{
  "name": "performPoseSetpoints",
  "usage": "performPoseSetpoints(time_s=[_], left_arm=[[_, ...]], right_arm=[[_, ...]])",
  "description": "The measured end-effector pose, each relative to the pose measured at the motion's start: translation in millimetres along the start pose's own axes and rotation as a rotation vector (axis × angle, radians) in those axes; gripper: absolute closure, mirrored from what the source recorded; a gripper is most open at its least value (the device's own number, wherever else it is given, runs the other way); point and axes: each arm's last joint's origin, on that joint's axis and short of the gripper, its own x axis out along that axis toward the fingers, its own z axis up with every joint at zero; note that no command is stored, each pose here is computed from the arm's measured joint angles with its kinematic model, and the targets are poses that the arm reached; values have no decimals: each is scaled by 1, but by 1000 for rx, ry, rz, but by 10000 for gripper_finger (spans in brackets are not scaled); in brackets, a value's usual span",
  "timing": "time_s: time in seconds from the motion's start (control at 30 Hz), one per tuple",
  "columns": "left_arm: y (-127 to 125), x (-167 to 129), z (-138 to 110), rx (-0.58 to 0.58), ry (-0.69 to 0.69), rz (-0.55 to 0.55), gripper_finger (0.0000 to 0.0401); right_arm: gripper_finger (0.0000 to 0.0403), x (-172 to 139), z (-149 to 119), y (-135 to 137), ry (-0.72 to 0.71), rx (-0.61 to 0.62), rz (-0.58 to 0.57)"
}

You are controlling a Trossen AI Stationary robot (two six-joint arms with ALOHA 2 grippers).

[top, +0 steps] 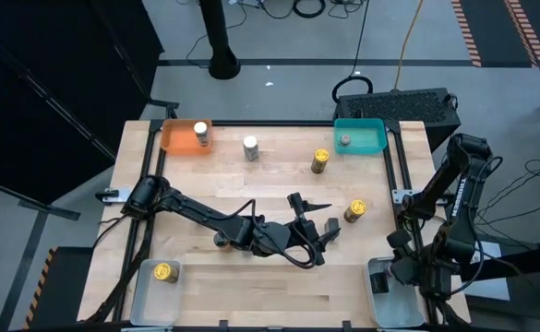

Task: Sort spices by type
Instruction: Put the top black seasoning bottle into the gray bin, then put the bottom white seasoning bottle into the orange bin

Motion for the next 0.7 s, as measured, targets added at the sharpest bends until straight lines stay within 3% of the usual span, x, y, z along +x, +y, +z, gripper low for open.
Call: performPoseSetpoints(time_s=[0.1,0.27,0.37,0.7], left_arm=[[0,0,0,1,1,0,88],[0,0,0,3,3,-1,88],[0,0,0,3,3,-1,88],[0,0,0,2,3,-1,88]], right_arm=[[224,0,0,0,0,42,-1],[111,0,-1,-1,21,133,-6],[64,0,-3,-2,39,177,-12],[41,-31,5,1,43,237,-14]])
